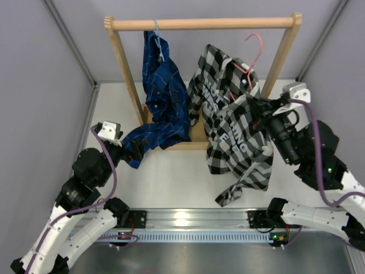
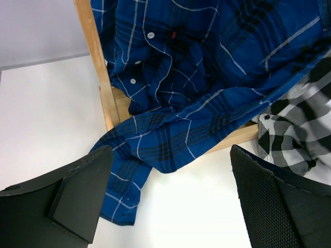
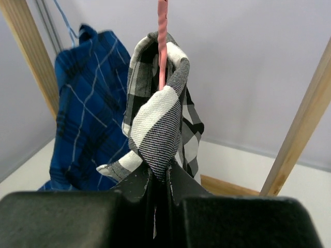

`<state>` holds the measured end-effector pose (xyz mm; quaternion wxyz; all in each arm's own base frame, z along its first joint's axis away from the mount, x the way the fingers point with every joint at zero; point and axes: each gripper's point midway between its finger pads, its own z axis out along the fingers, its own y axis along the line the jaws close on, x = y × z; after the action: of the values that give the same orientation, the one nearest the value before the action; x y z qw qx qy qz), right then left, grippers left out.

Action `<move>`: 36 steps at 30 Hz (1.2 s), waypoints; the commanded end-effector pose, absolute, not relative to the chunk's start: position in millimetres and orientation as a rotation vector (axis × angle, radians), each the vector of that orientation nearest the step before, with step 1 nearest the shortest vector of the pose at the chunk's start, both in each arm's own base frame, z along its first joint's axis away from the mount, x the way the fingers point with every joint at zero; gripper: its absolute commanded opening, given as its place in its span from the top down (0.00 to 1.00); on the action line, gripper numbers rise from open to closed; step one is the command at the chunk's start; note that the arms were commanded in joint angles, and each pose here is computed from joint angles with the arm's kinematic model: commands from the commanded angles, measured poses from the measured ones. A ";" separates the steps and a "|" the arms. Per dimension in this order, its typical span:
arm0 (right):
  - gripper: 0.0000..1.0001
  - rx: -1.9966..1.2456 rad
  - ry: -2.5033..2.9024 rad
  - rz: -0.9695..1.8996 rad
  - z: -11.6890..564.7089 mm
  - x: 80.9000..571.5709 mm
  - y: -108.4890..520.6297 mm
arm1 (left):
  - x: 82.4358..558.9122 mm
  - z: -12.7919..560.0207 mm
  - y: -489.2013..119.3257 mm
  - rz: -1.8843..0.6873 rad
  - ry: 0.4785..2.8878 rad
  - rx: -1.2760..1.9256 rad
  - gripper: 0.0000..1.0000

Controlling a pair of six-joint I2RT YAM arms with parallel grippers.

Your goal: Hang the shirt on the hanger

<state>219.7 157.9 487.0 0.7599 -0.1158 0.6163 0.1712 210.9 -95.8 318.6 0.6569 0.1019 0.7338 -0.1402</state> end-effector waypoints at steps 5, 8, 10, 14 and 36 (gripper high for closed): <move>1.00 -0.079 1.265 0.532 493.7 253.1 178.6 | 216.8 327.9 -94.9 -0.330 1.619 0.193 0.02; 1.00 -0.007 1.251 0.537 507.3 268.8 172.0 | 220.4 325.7 -88.7 -0.299 1.627 0.160 0.02; 1.00 0.025 1.232 0.530 520.9 276.8 168.3 | 225.0 325.2 -74.7 -0.242 1.632 0.088 0.02; 1.00 0.032 1.211 0.503 538.9 285.0 168.7 | 230.4 327.4 -44.3 -0.145 1.616 -0.070 0.02; 1.00 -0.004 1.423 0.369 492.2 343.9 171.9 | 246.0 308.4 8.3 0.056 1.670 -0.323 0.02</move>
<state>353.7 176.3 481.0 0.7318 -0.0152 0.6677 0.1353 246.4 -0.6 298.2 0.6469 -0.1165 0.7535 0.0157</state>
